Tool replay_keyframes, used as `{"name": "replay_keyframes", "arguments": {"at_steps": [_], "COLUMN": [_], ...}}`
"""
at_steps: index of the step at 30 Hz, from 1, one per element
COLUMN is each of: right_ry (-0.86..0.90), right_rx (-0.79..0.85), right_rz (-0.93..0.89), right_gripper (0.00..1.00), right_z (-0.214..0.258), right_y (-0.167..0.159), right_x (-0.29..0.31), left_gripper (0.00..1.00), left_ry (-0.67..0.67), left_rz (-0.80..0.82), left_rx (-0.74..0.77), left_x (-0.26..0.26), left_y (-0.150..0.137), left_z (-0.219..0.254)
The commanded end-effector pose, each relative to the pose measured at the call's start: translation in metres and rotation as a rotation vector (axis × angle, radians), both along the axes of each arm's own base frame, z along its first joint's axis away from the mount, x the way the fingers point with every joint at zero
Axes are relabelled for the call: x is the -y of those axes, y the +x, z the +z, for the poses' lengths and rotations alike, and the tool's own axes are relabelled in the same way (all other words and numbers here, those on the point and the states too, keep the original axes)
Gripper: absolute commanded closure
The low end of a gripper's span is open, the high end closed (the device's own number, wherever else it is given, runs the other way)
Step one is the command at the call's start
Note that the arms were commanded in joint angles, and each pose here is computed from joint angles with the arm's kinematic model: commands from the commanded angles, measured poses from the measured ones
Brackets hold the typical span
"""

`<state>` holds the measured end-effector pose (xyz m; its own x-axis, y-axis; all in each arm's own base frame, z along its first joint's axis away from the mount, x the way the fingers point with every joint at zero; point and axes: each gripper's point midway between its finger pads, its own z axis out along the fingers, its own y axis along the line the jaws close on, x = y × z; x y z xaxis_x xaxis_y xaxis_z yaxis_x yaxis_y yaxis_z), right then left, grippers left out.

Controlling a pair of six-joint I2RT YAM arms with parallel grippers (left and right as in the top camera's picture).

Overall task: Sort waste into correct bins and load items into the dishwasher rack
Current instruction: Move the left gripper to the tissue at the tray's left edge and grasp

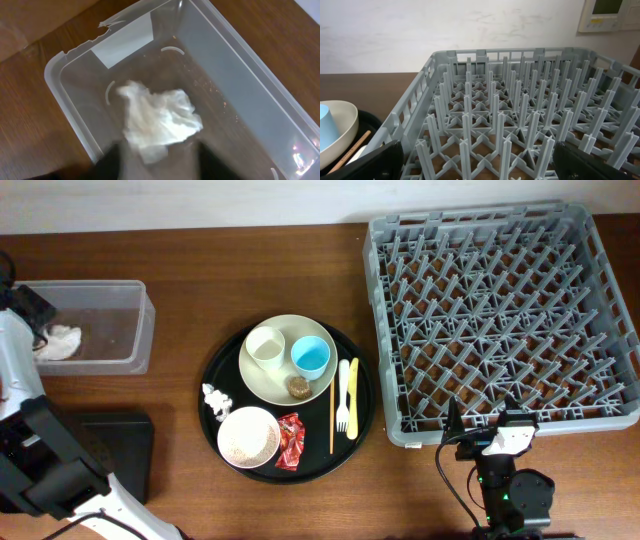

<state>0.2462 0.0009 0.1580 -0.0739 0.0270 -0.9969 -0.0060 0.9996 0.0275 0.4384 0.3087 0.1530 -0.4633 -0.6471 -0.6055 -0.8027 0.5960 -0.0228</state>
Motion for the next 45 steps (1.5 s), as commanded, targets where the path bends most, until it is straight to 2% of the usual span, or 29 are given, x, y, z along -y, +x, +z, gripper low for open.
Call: {"name": "replay_keyframes", "arguments": {"at_steps": [1,3,5,6,9,11,14,18,20,23,31,41,45], "right_ry": [0.008,0.008,0.008,0.008,0.008,0.008,0.008,0.008,0.008,0.007,0.008,0.008,0.008], "right_rx": [-0.003,-0.003,-0.003,-0.003,-0.003,-0.003,-0.003,-0.003,-0.003,-0.003,-0.003,-0.003,-0.003], "right_rz": [-0.006,-0.006,-0.006,-0.006,-0.006,-0.006,-0.006,-0.006,-0.006,-0.006,-0.006,-0.006,-0.006], "right_gripper": [0.02,0.02,0.02,0.02,0.02,0.02,0.02,0.02,0.02,0.02,0.02,0.02,0.02], "right_z": [-0.002,-0.002,-0.002,-0.002,-0.002,-0.002,-0.002,-0.002,-0.002,-0.002,-0.002,-0.002,-0.002], "right_y": [0.0,0.0,0.0,0.0,0.0,0.0,0.0,0.0,0.0,0.0,0.0,0.0,0.0], "right_x": [0.0,0.0,0.0,0.0,0.0,0.0,0.0,0.0,0.0,0.0,0.0,0.0,0.0], "left_gripper": [0.31,0.31,0.32,0.33,0.37,0.37,0.37,0.36,0.37,0.44,0.44,0.45,0.51], "left_ry": [-0.006,-0.025,-0.153,-0.173,-0.119,-0.212,-0.368,-0.416,-0.418,-0.41,-0.396,-0.387,-0.386], "left_rz": [-0.003,-0.029,-0.175,-0.211,-0.247,-0.297,-0.414,-0.507,-0.531,-0.547,-0.601,-0.607,-0.608], "left_rx": [0.0,0.027,0.166,0.211,0.278,0.129,-0.209,-0.395,-0.453,-0.5,-0.524,-0.491,-0.49], "left_x": [-0.001,0.005,0.04,0.054,0.1,0.152,0.24,0.29,0.303,0.311,0.33,0.33,0.33], "left_y": [0.003,0.008,0.033,0.039,0.031,-0.003,-0.054,-0.082,-0.095,-0.107,-0.121,-0.12,-0.121], "left_z": [-0.004,0.001,0.025,0.041,0.108,0.1,0.045,-0.021,-0.046,-0.069,-0.11,-0.13,-0.131]}}
